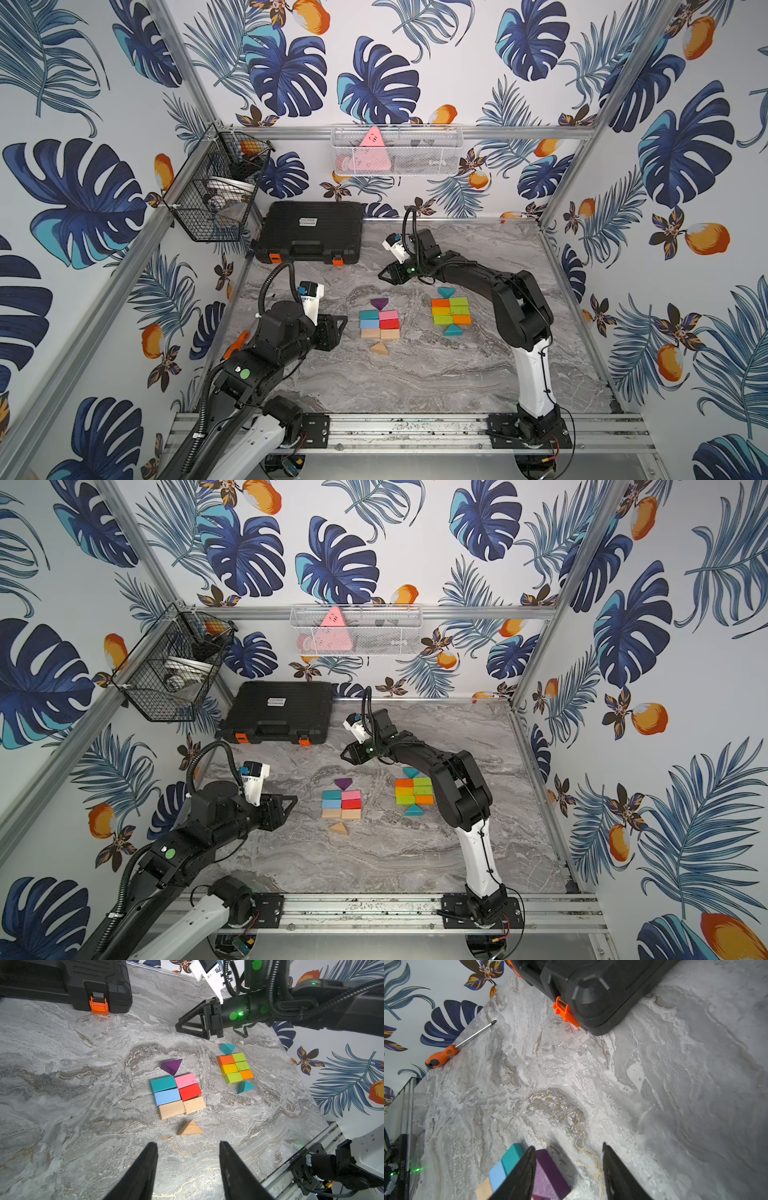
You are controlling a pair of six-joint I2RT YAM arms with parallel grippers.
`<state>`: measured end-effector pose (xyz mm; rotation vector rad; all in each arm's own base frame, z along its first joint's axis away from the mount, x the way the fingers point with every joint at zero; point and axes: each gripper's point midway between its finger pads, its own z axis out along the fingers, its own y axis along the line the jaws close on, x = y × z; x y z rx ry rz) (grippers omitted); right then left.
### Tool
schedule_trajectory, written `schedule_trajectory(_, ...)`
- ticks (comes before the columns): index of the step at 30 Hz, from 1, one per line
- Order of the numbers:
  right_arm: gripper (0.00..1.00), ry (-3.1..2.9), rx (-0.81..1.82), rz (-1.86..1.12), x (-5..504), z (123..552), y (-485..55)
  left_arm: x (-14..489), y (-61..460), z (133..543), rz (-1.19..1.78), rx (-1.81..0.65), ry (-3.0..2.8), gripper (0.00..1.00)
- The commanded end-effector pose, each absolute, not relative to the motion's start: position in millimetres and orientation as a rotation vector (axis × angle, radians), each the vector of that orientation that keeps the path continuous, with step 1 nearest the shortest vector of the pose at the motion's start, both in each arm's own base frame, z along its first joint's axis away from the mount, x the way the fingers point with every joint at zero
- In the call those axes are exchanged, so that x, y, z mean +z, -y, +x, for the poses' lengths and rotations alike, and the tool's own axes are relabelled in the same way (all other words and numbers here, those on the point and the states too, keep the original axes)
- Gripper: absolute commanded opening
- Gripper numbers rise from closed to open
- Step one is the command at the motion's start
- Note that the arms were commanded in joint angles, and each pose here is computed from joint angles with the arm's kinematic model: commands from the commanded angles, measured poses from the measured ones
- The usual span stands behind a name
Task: Assemble a piece of candy with building blocks
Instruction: Adjust the building block at the center of the board, then reset both arms
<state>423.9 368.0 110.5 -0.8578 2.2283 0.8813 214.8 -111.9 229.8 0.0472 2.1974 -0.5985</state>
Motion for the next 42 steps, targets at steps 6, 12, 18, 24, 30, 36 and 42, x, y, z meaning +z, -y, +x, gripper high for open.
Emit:
schedule_trajectory(6,0.60,-2.037,0.837,-0.597,199.6,361.3,-301.9,231.7,101.9,225.8,-0.007,-0.533,-2.154,0.55)
schedule_trajectory(12,0.91,-1.957,0.462,-0.275,204.0,325.9,-193.5,224.9,87.7,270.2,-0.160,-0.421,-2.031,0.68)
schedule_trajectory(18,1.00,-1.831,0.047,0.027,188.3,311.9,-85.3,213.5,45.4,308.2,-0.308,-0.087,-1.926,0.72)
schedule_trajectory(24,1.00,-1.805,-0.129,0.235,163.1,313.6,-19.0,198.3,13.9,307.6,-0.277,0.142,-1.684,0.76)
schedule_trajectory(30,1.00,-1.775,-0.166,0.388,122.1,335.4,16.0,158.6,17.9,318.5,-0.096,0.290,-1.695,0.82)
schedule_trajectory(36,1.00,-1.900,-0.094,0.324,105.5,373.0,5.3,136.1,7.2,337.4,-0.081,0.322,-1.627,0.94)
schedule_trajectory(42,1.00,-1.799,-0.124,0.350,117.3,365.1,27.0,104.4,9.4,361.4,-0.046,0.272,-1.705,0.95)
